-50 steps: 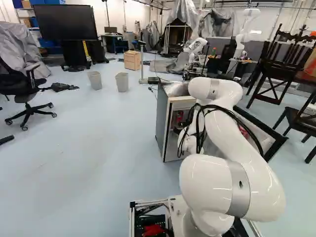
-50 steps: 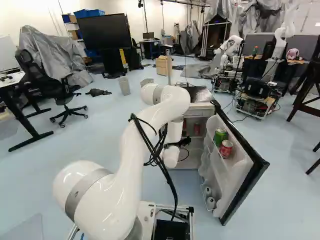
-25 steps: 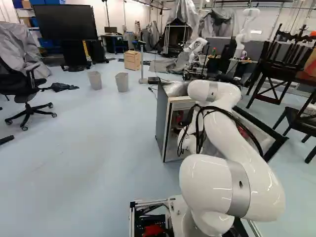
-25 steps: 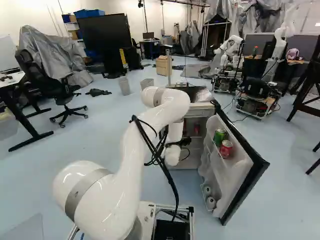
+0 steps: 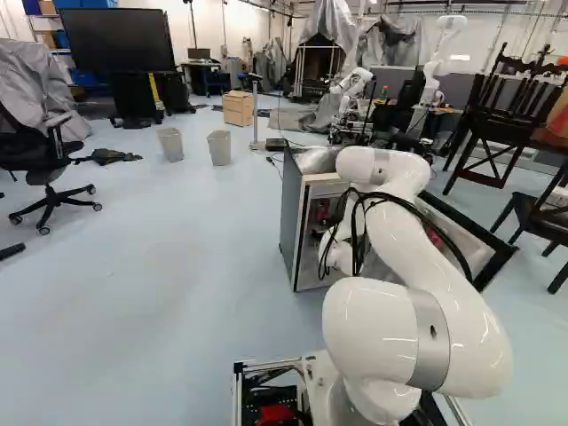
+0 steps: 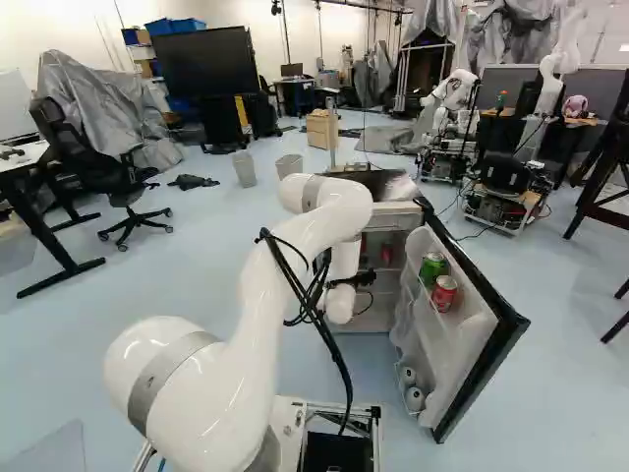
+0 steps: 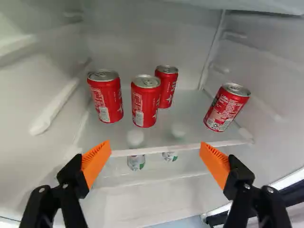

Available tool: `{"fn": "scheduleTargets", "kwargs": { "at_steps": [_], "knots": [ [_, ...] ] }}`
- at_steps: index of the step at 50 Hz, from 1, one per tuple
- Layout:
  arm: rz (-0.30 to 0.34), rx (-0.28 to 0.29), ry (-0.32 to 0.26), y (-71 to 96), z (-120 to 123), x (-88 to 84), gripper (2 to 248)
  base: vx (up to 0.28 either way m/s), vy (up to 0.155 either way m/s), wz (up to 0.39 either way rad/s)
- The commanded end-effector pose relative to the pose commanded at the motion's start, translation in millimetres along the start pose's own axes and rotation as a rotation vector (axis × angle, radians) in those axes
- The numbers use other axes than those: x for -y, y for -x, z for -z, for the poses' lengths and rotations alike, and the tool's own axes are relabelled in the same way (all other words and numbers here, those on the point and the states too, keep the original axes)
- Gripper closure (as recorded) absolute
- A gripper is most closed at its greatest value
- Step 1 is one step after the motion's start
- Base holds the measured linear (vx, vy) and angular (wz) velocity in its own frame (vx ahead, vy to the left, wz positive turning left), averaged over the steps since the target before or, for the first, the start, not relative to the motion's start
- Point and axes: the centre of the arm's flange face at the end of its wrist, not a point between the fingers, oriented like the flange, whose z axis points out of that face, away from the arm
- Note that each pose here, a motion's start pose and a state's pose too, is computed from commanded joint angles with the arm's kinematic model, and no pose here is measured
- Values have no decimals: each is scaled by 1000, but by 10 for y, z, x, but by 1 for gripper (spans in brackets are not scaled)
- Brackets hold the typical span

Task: Grab a drink from the fridge

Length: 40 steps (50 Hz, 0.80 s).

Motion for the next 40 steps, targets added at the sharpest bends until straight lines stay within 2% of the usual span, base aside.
{"fn": "scheduleTargets", "kwargs": {
  "at_steps": [21,40],
  "knots": [
    [11,-38,-2,-3,-208,12,3,0,0,0],
    [16,-98,3,-40,-312,13,3,0,0,0]
  ]
}}
